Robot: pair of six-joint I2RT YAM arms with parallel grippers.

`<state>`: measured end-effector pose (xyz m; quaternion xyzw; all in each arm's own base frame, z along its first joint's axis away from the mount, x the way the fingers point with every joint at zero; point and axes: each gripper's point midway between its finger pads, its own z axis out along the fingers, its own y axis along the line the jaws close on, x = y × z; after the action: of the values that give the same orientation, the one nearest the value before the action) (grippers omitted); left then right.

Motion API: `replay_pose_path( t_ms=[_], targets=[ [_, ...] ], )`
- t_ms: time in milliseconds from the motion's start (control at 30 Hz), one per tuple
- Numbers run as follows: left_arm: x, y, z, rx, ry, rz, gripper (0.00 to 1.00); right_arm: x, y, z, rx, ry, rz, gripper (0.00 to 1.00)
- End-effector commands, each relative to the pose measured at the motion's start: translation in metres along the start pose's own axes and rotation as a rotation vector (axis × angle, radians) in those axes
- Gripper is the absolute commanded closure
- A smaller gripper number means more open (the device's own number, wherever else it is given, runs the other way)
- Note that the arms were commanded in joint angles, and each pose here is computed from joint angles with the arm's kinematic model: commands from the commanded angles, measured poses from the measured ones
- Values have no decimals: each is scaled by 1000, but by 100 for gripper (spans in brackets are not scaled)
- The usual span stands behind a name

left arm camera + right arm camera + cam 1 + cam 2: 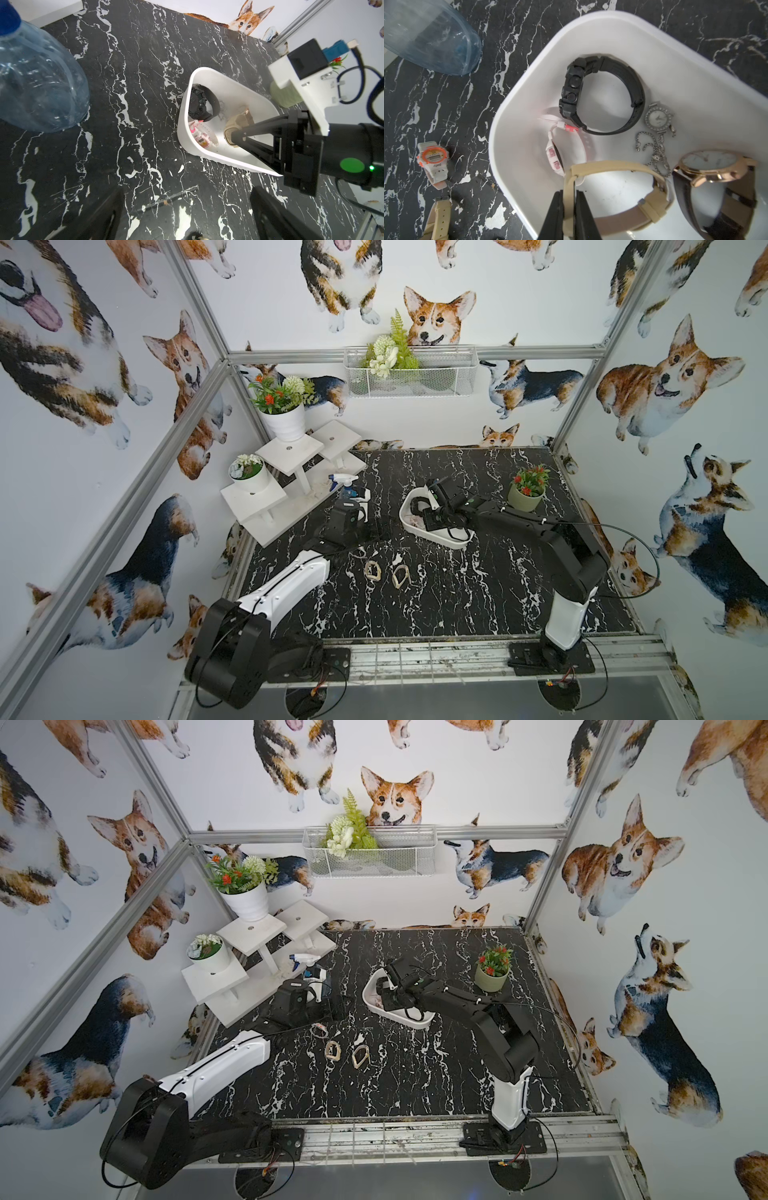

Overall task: Put the watch into the storage box
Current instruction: Place the watch in the storage box.

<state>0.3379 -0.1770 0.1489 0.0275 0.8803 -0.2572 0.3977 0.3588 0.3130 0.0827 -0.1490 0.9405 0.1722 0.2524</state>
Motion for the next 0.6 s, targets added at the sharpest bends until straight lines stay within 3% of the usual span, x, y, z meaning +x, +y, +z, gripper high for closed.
replay_pose_path(
  t_ms=[0,200,567],
  targets=[
    [-3,2,0,-15,-6,14,0,0,4,6,-18,8,23,100],
    [-3,3,-1,-21,-8,13,0,5,2,17,-9,34,25,100],
    [-4,17,-8,-108,-20,2,0,11,-1,25,4,63,9,80]
  ],
)
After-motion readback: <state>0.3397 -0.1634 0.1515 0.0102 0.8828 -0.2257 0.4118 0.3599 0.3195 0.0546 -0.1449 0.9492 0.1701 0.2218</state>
